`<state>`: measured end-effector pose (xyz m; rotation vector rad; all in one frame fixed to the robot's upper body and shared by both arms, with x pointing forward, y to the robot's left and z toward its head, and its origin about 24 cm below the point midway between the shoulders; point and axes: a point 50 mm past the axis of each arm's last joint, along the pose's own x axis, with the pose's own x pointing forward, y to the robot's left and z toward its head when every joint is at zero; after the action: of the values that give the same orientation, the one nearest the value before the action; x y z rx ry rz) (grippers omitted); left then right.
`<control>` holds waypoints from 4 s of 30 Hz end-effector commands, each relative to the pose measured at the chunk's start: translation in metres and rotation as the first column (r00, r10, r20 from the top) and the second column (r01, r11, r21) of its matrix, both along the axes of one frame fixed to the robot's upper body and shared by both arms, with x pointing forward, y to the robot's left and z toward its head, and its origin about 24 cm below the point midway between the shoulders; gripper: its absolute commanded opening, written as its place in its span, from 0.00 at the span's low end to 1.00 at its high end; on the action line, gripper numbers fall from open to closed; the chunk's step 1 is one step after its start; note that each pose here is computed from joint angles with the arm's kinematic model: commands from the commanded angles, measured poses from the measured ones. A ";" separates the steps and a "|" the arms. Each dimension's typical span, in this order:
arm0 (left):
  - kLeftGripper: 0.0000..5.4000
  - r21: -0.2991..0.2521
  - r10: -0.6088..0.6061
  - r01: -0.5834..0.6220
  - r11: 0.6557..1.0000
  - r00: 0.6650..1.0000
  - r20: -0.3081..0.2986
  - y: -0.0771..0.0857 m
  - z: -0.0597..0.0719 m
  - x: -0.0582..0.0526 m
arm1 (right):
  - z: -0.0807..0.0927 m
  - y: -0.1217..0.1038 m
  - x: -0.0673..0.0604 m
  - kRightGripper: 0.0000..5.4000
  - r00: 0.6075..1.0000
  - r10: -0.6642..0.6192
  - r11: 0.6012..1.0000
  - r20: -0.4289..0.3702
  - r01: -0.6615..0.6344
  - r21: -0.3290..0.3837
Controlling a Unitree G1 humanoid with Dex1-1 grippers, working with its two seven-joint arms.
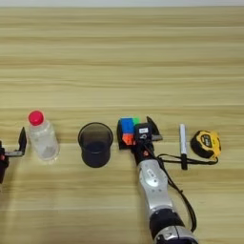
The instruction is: Move the objects on the table
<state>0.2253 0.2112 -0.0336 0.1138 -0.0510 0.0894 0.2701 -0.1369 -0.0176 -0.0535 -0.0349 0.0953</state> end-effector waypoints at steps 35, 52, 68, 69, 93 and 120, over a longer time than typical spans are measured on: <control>1.00 -0.004 0.000 0.000 1.000 1.000 0.015 -0.003 0.003 0.002 | -0.018 -0.068 -0.082 1.00 0.951 -0.272 0.962 -0.145 0.266 -0.058; 1.00 -0.003 0.004 -0.004 1.000 1.000 0.012 -0.002 0.002 0.001 | -0.035 -0.069 -0.082 1.00 0.933 -0.275 0.960 -0.233 0.281 -0.009; 1.00 -0.003 0.005 -0.005 1.000 1.000 0.013 0.000 0.002 0.001 | -0.040 -0.077 -0.077 1.00 0.925 -0.300 0.954 -0.231 0.294 -0.062; 1.00 -0.003 0.005 -0.005 1.000 1.000 0.013 0.000 0.002 0.001 | -0.041 -0.077 -0.077 1.00 0.925 -0.300 0.954 -0.232 0.294 -0.062; 1.00 -0.002 0.006 -0.006 1.000 1.000 0.016 0.000 0.003 0.002 | -0.057 -0.071 -0.074 0.76 0.907 -0.241 0.960 -0.345 0.275 0.053; 1.00 -0.005 0.001 -0.001 1.000 1.000 0.015 -0.002 0.003 0.003 | -0.054 -0.067 -0.070 0.21 0.925 -0.205 0.970 -0.321 0.235 0.057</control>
<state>0.2260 0.2104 -0.0310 0.1090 -0.0661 0.0945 0.2081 -0.2085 -0.0604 0.0325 0.2137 -0.1346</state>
